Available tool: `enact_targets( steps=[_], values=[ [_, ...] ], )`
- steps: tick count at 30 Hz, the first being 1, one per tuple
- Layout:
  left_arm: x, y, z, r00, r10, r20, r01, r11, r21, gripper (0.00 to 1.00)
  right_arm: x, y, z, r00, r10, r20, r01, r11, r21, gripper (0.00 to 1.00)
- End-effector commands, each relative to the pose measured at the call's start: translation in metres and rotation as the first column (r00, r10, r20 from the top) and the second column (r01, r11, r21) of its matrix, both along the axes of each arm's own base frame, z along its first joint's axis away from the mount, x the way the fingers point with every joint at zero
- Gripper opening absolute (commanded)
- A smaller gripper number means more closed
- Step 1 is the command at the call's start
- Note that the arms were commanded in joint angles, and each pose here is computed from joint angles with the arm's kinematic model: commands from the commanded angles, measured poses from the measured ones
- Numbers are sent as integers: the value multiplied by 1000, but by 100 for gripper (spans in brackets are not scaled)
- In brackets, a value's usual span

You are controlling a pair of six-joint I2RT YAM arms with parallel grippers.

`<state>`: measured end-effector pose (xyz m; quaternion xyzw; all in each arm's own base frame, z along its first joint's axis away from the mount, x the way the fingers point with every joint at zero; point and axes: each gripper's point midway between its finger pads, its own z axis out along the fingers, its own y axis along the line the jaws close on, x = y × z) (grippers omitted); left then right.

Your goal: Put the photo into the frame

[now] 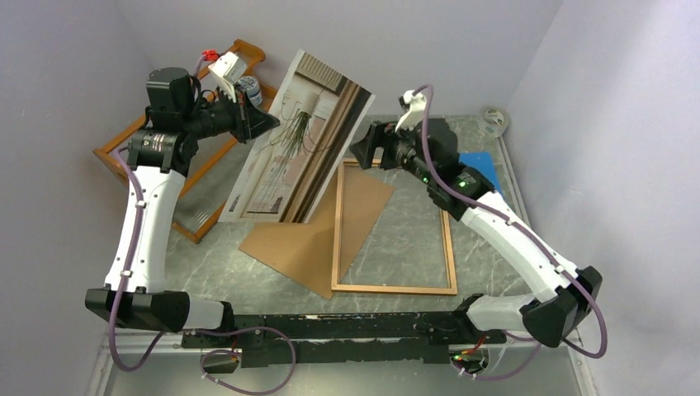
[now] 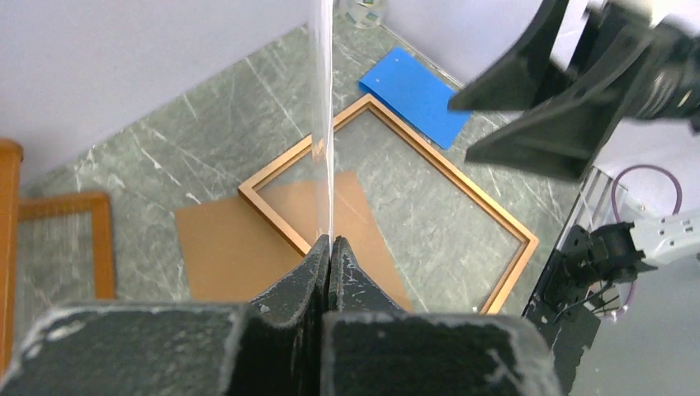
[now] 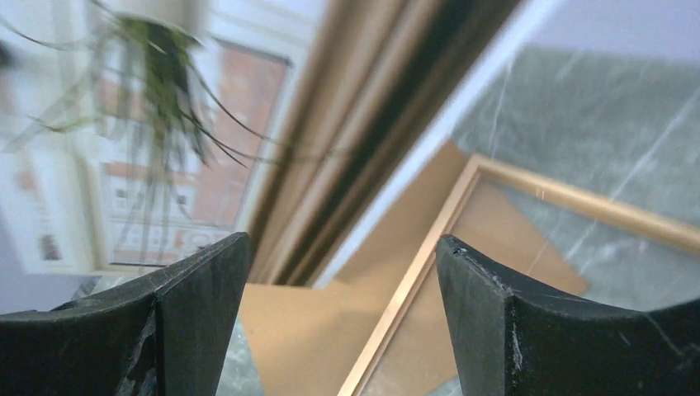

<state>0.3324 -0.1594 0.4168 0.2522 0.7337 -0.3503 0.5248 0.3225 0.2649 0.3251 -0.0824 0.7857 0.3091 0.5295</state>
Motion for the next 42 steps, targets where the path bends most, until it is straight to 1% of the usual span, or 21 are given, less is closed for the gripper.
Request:
enact_targets(
  steps=[1,4,7,10,12,15,17,19,22,26,28,30,32,34,38,39,41,42],
  values=[
    [-13,-10,16,973,-156,168,147,987,64,3,-17,1,88,945,182,272,-165,983,-85,87],
    [-22,-18,13,954,-248,167,237,968,79,3,-17,2,109,905,243,349,-193,966,-173,89],
    [-34,-26,10,927,-328,180,316,944,91,2,-10,-2,132,893,219,393,-151,969,-196,90],
    [-49,-32,6,898,-394,197,379,919,110,3,-5,-5,140,886,222,406,-130,961,-243,90],
    [-58,-36,5,878,-432,207,418,902,111,2,-10,-1,140,863,282,420,-171,944,-284,90],
    [-73,-39,11,849,-485,210,478,874,88,3,-24,6,131,807,417,418,-265,889,-374,91],
    [-81,-41,12,831,-515,210,511,856,77,2,-30,8,124,776,478,412,-301,854,-424,91],
    [-85,-41,11,826,-522,214,520,851,73,2,-29,4,124,772,479,418,-283,848,-449,92],
    [-86,-40,6,830,-517,208,512,855,80,3,-21,-8,132,804,409,432,-209,874,-438,94],
    [-89,-42,2,817,-542,197,539,839,77,3,-24,-12,128,812,428,397,-236,863,-447,95],
    [-91,-43,3,808,-553,204,550,832,76,3,-33,-8,117,797,492,350,-303,827,-473,94],
    [-94,-44,4,796,-564,218,561,824,80,3,-46,-1,104,767,575,286,-399,776,-489,93],
    [-97,-44,3,787,-571,233,566,819,95,3,-58,4,92,735,639,227,-480,727,-490,91],
    [-97,-44,2,787,-569,238,563,821,101,3,-65,8,84,714,677,176,-540,694,-477,87],
    [-96,-44,-1,789,-571,227,565,819,99,2,-69,12,78,706,696,135,-579,676,-456,74],
    [-95,-44,-2,791,-571,222,564,820,99,2,-69,13,77,705,697,131,-583,674,-453,68],
    [-93,-44,-4,796,-567,211,560,823,98,3,-72,13,76,693,709,130,-595,665,-452,50],
    [-92,-44,-5,798,-565,208,558,824,99,3,-74,13,76,690,712,130,-598,662,-451,44]
  ],
)
